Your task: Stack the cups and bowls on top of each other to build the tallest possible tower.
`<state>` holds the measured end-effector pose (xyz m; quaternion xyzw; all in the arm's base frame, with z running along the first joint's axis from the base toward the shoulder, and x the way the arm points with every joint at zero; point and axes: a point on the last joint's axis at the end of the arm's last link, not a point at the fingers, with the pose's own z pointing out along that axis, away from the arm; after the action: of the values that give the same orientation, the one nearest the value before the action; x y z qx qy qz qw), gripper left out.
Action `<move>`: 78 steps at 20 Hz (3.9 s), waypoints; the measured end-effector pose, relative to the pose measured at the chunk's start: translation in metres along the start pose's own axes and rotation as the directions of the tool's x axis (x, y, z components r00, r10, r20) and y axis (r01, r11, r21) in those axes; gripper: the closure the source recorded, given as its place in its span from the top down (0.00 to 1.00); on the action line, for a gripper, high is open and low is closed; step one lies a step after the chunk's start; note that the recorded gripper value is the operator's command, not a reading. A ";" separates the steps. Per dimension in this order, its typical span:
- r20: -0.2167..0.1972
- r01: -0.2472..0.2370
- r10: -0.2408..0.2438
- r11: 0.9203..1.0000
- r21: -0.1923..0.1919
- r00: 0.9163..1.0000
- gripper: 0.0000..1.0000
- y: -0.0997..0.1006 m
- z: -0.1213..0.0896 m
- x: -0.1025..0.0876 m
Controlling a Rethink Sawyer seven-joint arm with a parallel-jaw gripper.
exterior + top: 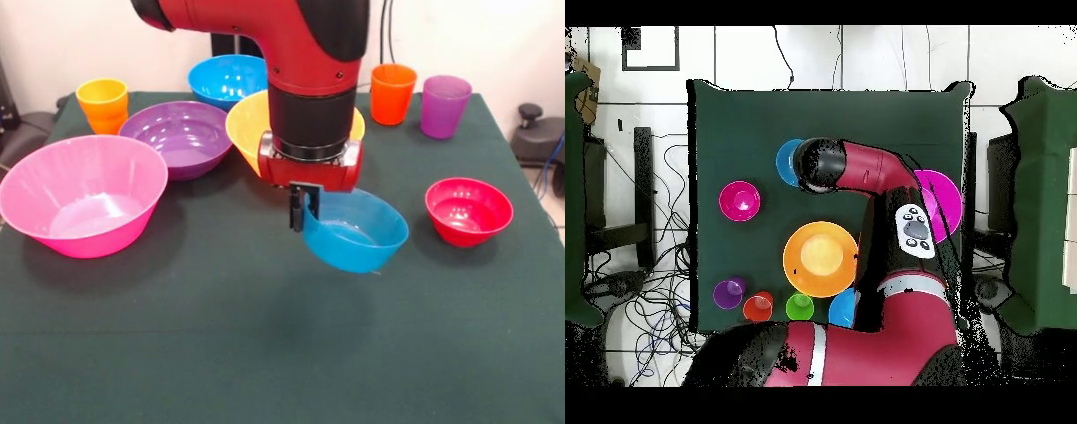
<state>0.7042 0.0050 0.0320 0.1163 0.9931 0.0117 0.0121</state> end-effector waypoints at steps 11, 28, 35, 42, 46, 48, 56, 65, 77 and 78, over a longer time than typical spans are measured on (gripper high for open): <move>0.065 0.070 -0.072 0.997 0.032 0.995 0.00 0.001 -0.011 -0.004; 0.118 0.012 -0.015 1.000 0.024 0.993 0.00 -0.070 -0.029 -0.031; 0.082 0.024 -0.024 1.000 -0.002 0.996 0.00 -0.059 0.011 -0.017; 0.002 0.028 -0.027 0.998 -0.049 1.000 0.00 -0.040 0.070 0.010; -0.001 0.032 -0.032 0.998 -0.061 0.999 0.00 -0.035 0.087 0.016; 0.015 0.032 -0.032 0.998 -0.061 0.999 0.00 -0.034 0.086 0.013; 0.079 0.046 -0.041 0.997 -0.062 0.996 0.00 -0.029 0.083 0.005; 0.090 0.070 -0.065 0.996 -0.051 0.994 0.00 -0.029 0.084 0.006; 0.112 0.092 -0.087 0.995 -0.036 0.990 1.00 -0.030 0.082 0.005; 0.116 0.095 -0.091 0.995 -0.033 0.989 1.00 -0.031 0.083 0.005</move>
<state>0.6948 -0.0222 -0.0516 0.0702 0.9947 0.0237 0.0715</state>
